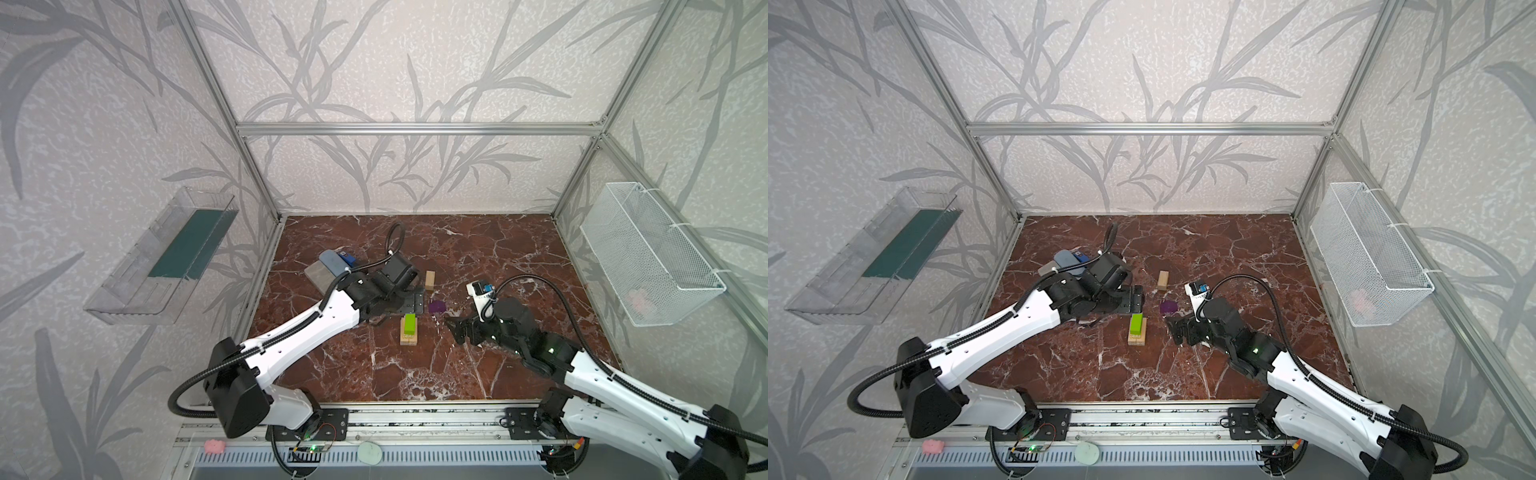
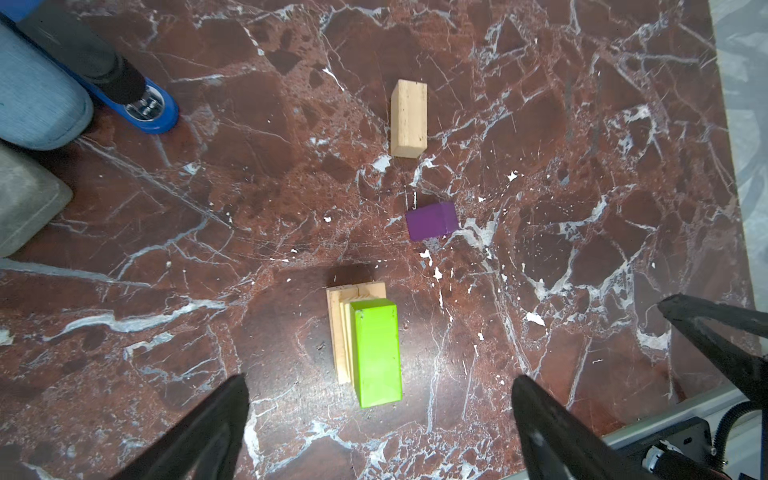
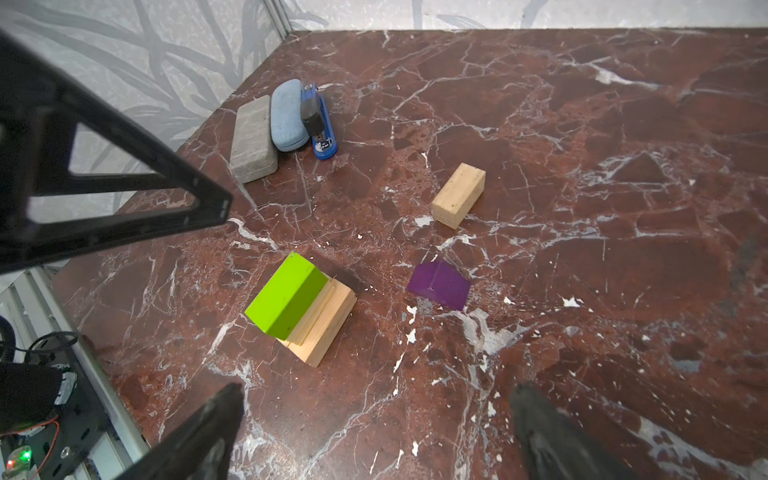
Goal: Build the wood block tower
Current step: 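Open the left gripper and withdraw it while the right gripper reaches farther out, then grasp the loose wooden block far from the robot with the right gripper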
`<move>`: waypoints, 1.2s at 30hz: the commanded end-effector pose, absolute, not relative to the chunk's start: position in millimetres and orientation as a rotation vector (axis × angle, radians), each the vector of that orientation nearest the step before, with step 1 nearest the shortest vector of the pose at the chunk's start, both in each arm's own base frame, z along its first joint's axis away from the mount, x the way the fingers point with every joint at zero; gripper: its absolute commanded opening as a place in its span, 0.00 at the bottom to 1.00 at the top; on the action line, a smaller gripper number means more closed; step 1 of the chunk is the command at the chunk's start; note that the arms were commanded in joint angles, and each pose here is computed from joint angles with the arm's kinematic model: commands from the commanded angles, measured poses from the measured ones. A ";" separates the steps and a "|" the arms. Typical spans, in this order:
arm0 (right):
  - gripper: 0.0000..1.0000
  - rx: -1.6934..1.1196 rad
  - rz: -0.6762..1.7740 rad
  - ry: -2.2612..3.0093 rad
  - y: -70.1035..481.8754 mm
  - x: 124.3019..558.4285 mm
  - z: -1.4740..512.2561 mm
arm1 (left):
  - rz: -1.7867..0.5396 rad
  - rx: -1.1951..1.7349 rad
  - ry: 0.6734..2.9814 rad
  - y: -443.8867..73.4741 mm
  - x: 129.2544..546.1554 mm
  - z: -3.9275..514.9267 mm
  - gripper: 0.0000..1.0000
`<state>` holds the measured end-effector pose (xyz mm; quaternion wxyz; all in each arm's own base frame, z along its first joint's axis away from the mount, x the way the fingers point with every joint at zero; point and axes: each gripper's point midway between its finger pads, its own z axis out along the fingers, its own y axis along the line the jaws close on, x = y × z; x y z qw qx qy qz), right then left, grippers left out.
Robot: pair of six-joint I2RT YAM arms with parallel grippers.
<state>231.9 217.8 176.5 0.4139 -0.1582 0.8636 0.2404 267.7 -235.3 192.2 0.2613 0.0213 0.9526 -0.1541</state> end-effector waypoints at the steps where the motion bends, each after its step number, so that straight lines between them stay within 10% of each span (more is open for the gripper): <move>1: 0.99 -0.297 0.486 2.369 201.5 229.3 155.7 | -0.495 0.072 2.521 -226.4 268.7 200.5 0.97; 36: 0.89 -0.066 0.113 2.774 283.9 397.8 68.1 | -0.321 0.288 2.168 -160.6 278.1 220.1 0.99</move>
